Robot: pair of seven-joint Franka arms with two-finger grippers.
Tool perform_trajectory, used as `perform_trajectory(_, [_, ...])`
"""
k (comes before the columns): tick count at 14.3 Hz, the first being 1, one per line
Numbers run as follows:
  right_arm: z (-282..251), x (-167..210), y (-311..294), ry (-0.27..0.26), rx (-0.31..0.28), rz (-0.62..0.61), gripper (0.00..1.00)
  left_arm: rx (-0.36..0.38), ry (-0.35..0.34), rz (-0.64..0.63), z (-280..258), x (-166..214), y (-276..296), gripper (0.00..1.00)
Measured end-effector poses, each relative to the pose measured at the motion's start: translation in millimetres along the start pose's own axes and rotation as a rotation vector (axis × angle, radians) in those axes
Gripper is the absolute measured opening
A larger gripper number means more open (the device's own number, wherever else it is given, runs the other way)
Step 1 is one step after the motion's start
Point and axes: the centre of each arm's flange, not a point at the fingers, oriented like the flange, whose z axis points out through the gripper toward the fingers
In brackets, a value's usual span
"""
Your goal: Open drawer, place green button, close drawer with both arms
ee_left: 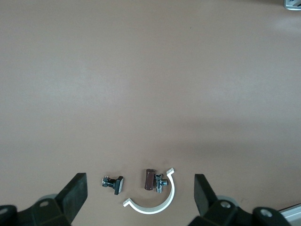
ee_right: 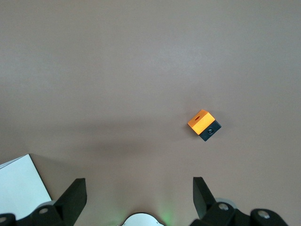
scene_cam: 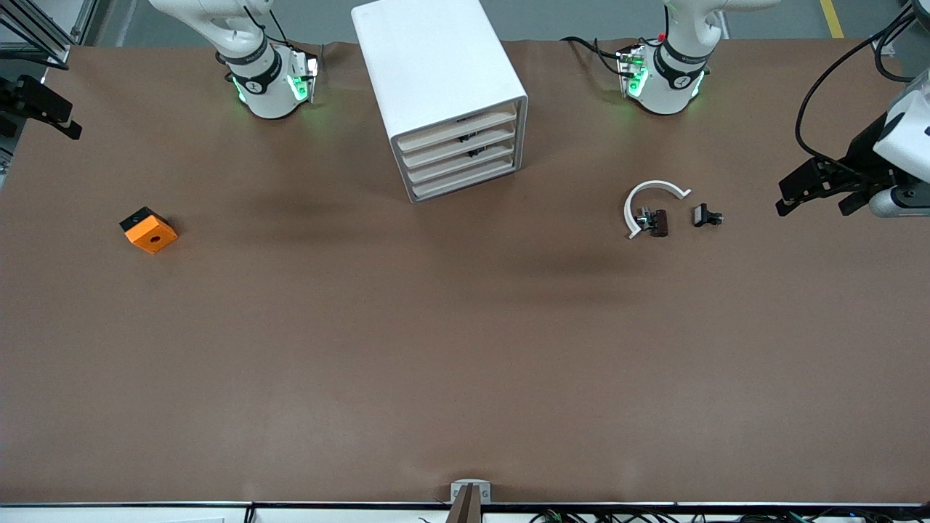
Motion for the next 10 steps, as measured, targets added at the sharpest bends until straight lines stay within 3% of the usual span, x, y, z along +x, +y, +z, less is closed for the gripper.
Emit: perform_trajectory(10, [-0.1, 0.2, -1.1, 0.001, -0.001, -0.002, 1.0, 0.0, -0.001, -0.006, 0.2, 0.0, 0.3, 1.0])
